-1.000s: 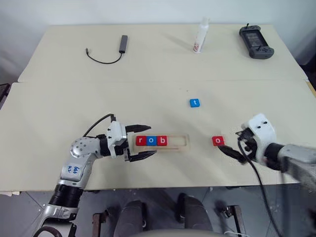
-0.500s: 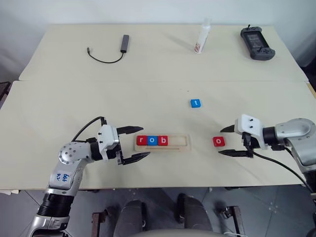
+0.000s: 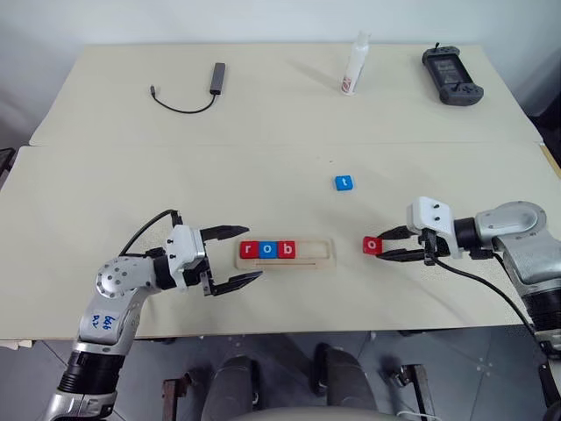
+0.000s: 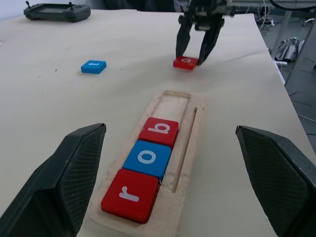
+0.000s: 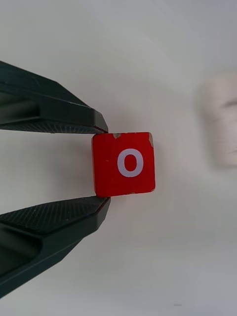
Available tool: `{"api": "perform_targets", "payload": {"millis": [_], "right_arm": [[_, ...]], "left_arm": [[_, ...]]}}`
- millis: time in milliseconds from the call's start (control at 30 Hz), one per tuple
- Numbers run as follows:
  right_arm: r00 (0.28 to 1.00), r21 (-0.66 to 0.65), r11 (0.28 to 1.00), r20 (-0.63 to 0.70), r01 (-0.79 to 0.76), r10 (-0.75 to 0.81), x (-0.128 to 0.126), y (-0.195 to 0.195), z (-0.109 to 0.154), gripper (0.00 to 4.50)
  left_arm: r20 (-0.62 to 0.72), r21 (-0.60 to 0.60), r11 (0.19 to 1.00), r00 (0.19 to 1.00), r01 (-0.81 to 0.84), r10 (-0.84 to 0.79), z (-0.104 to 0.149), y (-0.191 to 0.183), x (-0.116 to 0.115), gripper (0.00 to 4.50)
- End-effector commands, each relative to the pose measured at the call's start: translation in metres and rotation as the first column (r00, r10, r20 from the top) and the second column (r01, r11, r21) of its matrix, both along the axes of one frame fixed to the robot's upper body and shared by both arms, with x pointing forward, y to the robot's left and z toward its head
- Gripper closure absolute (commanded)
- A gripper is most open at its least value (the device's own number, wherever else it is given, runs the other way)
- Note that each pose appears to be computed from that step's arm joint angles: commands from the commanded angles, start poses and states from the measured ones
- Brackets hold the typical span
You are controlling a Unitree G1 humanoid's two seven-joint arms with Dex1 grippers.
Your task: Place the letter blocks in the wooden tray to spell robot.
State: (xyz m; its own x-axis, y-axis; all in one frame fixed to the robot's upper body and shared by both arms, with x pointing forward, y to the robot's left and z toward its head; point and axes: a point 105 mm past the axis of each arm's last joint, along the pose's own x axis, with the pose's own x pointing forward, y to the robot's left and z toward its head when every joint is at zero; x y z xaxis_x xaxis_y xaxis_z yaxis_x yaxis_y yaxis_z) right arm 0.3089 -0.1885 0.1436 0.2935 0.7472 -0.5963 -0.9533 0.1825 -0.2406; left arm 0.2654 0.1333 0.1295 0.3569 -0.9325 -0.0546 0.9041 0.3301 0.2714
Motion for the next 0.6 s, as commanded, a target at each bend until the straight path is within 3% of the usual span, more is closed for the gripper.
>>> {"api": "perform_targets", "payload": {"millis": [33,267,600], "right_arm": [[0.997,0.069,0.994,0.006,-0.080,0.079,-0.010,0.042,0.026,3.06],[0.989,0.017,0.989,0.026,-0.149,0.148,-0.010,0.090,0.007,3.06],[0.991,-0.012,0.993,0.068,-0.116,0.117,0.006,0.102,-0.001,3.06]], "left_arm": [[0.037,-0.009,1.000,0.999,-0.008,0.009,0.007,0.003,-0.004,0.00],[0.031,-0.013,0.999,0.999,-0.041,0.042,0.003,0.003,-0.007,0.00],[0.035,-0.015,0.996,0.996,-0.083,0.084,0.006,0.007,-0.012,0.00]]}}
